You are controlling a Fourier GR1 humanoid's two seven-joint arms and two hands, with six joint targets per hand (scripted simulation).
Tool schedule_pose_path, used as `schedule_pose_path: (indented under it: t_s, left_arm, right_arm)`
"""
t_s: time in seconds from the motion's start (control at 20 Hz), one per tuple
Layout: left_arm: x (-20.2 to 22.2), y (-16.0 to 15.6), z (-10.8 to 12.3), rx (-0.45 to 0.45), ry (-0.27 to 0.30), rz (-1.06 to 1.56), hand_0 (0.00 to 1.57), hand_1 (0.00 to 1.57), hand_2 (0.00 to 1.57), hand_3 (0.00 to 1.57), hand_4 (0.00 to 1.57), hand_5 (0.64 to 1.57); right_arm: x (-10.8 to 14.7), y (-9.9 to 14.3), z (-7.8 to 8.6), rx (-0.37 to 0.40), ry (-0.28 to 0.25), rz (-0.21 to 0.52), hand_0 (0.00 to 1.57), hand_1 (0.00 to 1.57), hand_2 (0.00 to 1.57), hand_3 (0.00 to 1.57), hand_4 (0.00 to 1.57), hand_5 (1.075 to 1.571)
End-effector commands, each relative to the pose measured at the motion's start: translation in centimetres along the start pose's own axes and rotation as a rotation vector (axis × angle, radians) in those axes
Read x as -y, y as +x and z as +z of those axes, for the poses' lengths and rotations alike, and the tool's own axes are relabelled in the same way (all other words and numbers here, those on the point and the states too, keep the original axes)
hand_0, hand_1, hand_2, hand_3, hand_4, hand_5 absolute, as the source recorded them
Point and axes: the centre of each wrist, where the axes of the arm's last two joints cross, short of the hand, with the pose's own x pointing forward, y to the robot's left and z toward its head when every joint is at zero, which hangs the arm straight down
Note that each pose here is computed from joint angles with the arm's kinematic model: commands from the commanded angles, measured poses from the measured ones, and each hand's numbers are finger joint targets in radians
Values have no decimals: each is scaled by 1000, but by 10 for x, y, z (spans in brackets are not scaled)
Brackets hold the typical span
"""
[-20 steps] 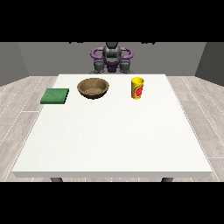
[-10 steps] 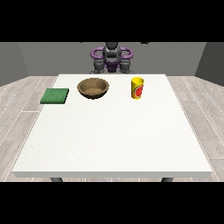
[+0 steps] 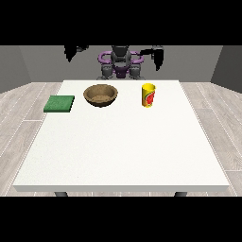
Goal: Pick the cup and pour the ball into the bowl, then pick the bowl and place it on the pad
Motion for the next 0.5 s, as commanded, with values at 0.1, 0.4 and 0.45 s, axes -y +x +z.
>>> schedule_pose_path:
  t_s: [0.1, 0.4, 0.45]
  left_arm:
    - [-36, -51, 7, 51, 16, -28, 0, 0, 0, 0, 481, 1483]
    - [-40, -96, 5, -3, -23, -41, 0, 0, 0, 0, 41, 1457]
    - [-44, -96, -5, 2, -7, -47, 0, 0, 0, 0, 0, 1451]
  right_arm:
    - [23, -7, 1, 79, 12, 3, 0, 0, 0, 0, 685, 1548]
    - [45, -13, -5, 56, 7, 9, 0, 0, 0, 0, 671, 1560]
    - [50, -19, -5, 58, 3, -11, 0, 0, 0, 0, 667, 1559]
